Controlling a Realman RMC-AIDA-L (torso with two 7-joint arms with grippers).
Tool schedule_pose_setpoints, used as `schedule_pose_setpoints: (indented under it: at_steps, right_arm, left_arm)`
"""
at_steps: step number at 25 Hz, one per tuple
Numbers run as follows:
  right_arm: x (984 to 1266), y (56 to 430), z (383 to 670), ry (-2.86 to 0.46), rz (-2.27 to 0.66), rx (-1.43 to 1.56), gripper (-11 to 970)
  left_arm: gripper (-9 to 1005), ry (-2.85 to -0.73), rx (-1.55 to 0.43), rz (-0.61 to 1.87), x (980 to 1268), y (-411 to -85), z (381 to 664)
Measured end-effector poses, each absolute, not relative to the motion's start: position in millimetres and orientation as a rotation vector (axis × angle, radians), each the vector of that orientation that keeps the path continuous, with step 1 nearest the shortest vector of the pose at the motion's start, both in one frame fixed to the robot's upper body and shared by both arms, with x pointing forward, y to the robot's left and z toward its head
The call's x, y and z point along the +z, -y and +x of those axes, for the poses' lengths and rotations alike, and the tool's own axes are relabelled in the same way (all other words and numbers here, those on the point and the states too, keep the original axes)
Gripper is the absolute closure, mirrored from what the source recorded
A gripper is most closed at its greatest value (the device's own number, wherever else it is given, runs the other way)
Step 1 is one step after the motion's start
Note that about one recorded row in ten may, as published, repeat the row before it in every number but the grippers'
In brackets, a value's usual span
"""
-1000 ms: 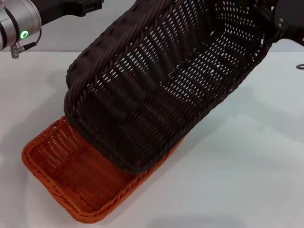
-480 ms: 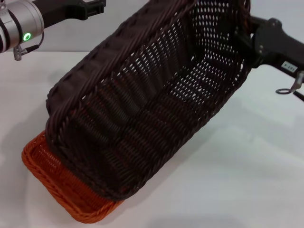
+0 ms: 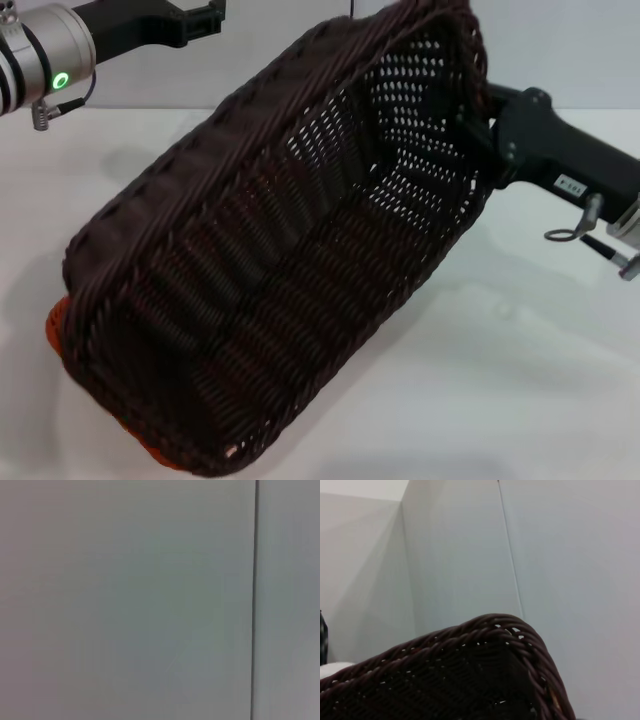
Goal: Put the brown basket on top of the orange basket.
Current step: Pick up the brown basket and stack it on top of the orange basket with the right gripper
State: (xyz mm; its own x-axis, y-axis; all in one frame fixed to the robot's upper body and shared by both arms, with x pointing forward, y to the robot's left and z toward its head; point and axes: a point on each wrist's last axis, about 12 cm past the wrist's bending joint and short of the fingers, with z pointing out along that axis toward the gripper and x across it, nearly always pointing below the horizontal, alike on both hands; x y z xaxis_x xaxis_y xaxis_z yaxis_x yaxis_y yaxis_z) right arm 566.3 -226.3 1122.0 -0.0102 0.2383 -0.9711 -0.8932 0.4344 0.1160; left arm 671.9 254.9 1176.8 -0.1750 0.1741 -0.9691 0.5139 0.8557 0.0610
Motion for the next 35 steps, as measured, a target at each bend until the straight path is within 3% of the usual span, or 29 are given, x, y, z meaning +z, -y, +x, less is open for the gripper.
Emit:
schedule_pose_setpoints:
  at_steps: [17,35]
  right_arm:
    - [1096,213,562,-1.353,-0.606,1.043,822]
    - [1080,211,578,-1.552,-0.56,0.993,822]
  left_arm:
    - [140,-1.736,-0.327,0.553,1182,-252,675]
    - [140,-1.736,-0.311,0.581,1184,-247,679]
